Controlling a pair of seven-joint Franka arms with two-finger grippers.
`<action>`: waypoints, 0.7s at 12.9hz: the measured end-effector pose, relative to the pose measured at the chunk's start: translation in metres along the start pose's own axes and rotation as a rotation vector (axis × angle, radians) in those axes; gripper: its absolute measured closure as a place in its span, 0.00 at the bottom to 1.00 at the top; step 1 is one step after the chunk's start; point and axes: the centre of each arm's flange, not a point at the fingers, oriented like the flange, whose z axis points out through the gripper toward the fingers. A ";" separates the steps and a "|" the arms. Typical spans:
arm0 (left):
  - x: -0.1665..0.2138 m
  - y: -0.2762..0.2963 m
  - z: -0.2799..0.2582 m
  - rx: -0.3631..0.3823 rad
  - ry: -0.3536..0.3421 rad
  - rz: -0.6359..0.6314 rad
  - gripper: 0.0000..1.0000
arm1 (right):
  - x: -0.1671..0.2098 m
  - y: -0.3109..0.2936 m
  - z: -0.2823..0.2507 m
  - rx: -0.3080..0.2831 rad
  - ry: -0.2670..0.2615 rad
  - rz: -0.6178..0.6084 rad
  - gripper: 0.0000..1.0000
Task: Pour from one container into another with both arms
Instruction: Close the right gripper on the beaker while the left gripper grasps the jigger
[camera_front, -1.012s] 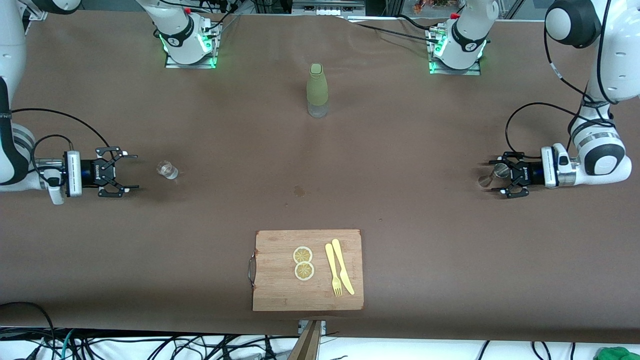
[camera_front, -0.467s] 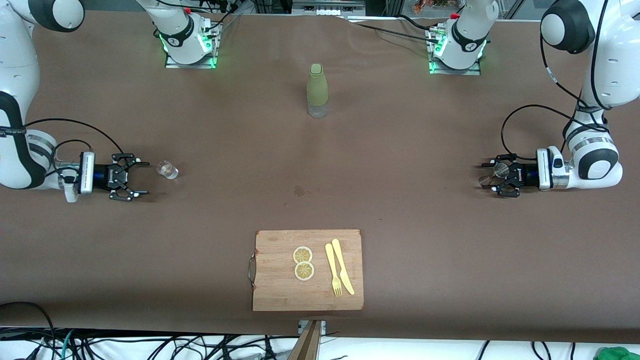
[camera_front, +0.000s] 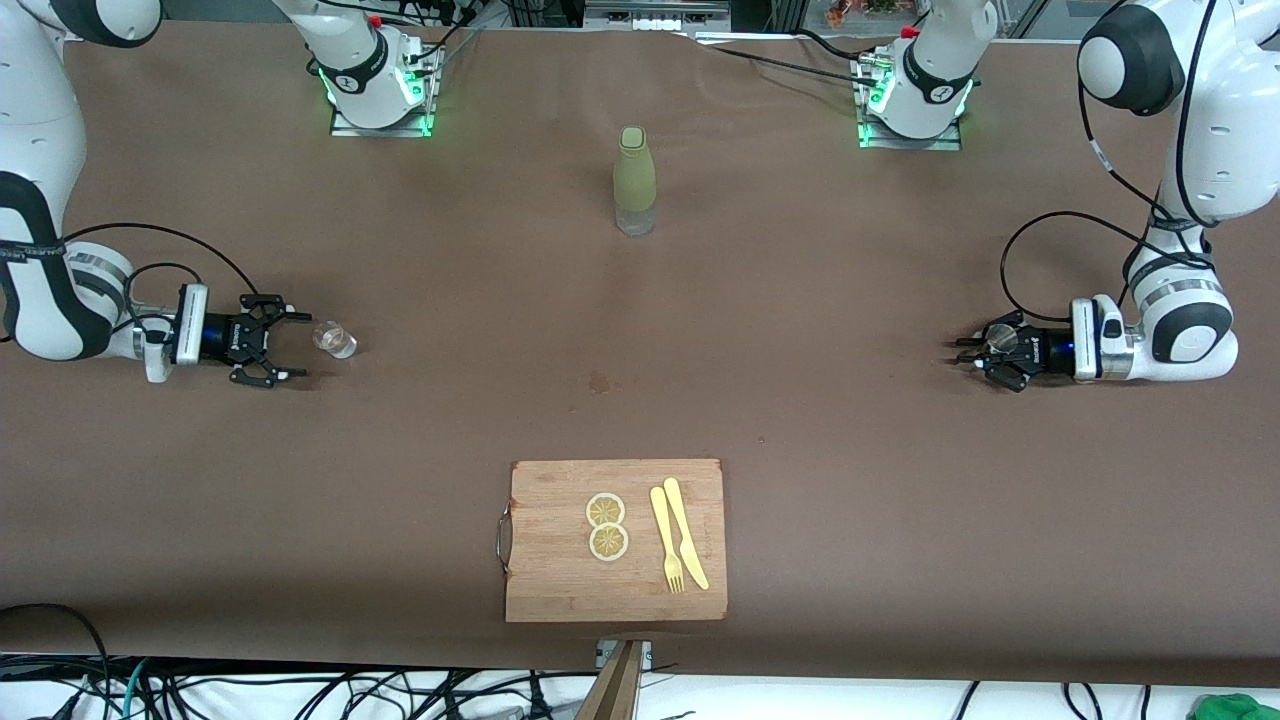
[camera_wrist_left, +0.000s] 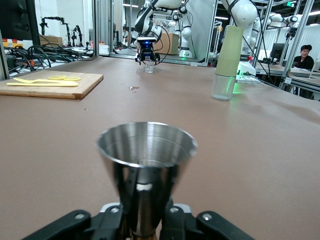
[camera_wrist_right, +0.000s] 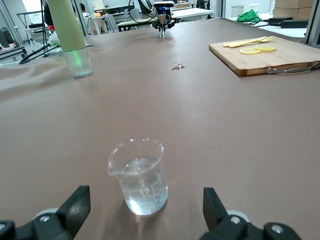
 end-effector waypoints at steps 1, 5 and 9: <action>0.000 -0.001 0.001 0.001 0.010 0.002 0.91 | 0.002 -0.002 0.001 0.000 -0.002 -0.005 0.00; 0.000 -0.002 0.005 -0.005 0.044 0.002 0.91 | 0.006 -0.002 0.018 0.020 -0.012 -0.011 0.00; 0.009 -0.008 0.023 -0.042 0.089 0.011 0.91 | 0.004 -0.004 0.031 0.031 -0.026 -0.003 0.00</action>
